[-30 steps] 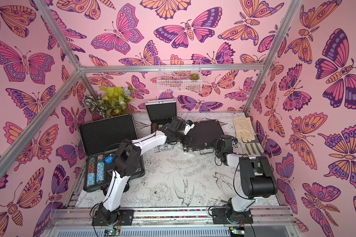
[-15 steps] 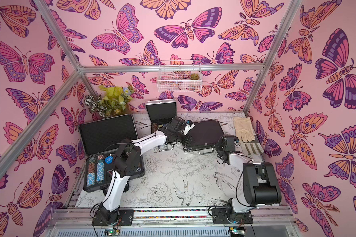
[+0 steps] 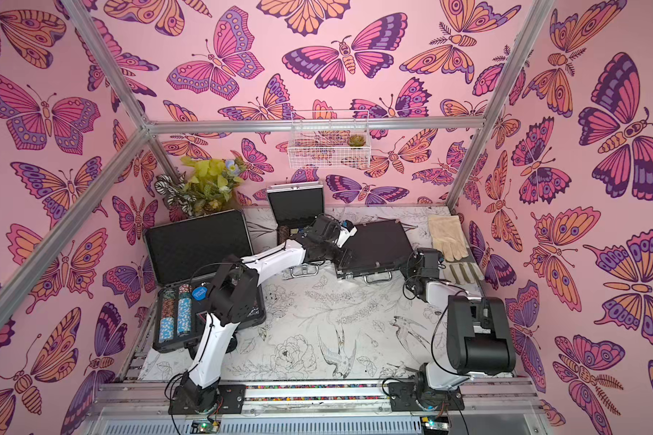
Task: Close the poker set cases
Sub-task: Fasten the fastener on the poker set case.
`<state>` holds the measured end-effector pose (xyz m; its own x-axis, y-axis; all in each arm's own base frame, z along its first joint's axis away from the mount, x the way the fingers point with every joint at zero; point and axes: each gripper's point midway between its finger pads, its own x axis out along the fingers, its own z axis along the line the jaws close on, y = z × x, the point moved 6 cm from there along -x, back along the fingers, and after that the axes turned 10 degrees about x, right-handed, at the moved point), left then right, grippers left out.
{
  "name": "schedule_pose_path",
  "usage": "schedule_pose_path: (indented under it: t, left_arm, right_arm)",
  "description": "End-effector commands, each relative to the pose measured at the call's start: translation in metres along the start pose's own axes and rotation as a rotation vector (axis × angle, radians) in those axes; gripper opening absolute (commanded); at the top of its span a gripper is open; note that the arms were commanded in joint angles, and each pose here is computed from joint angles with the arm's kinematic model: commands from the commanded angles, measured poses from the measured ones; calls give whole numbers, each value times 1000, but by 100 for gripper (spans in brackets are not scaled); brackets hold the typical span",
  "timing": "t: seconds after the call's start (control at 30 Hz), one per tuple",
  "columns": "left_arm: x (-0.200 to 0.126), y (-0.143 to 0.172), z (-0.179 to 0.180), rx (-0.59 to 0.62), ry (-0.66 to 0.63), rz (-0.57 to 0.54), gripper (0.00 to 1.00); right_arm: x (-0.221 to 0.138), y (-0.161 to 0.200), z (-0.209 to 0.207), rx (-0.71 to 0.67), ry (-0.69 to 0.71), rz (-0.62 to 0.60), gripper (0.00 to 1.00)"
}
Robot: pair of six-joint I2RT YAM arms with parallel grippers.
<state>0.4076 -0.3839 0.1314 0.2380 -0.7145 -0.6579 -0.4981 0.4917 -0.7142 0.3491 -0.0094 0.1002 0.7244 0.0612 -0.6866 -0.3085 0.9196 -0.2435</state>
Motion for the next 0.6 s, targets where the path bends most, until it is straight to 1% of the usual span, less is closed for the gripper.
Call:
schedule_pose_path:
  t: [0.0, 0.1, 0.27, 0.4, 0.57]
  left_arm:
    - [18, 67, 11, -116, -19, 236, 58]
    - [18, 66, 11, -120, -14, 234, 58]
    - [19, 66, 12, -121, -15, 235, 58]
    - [20, 68, 12, -120, -15, 238, 58]
    - [20, 69, 12, -117, -15, 241, 58]
  right_arm:
    - [1, -8, 11, -12, -58, 6, 99]
    - [3, -9, 15, 3, -80, 19, 96]
    - [19, -4, 11, 60, -95, 65, 94]
    - [27, -2, 10, 93, -109, 74, 92]
    - [32, -3, 10, 107, -113, 69, 87]
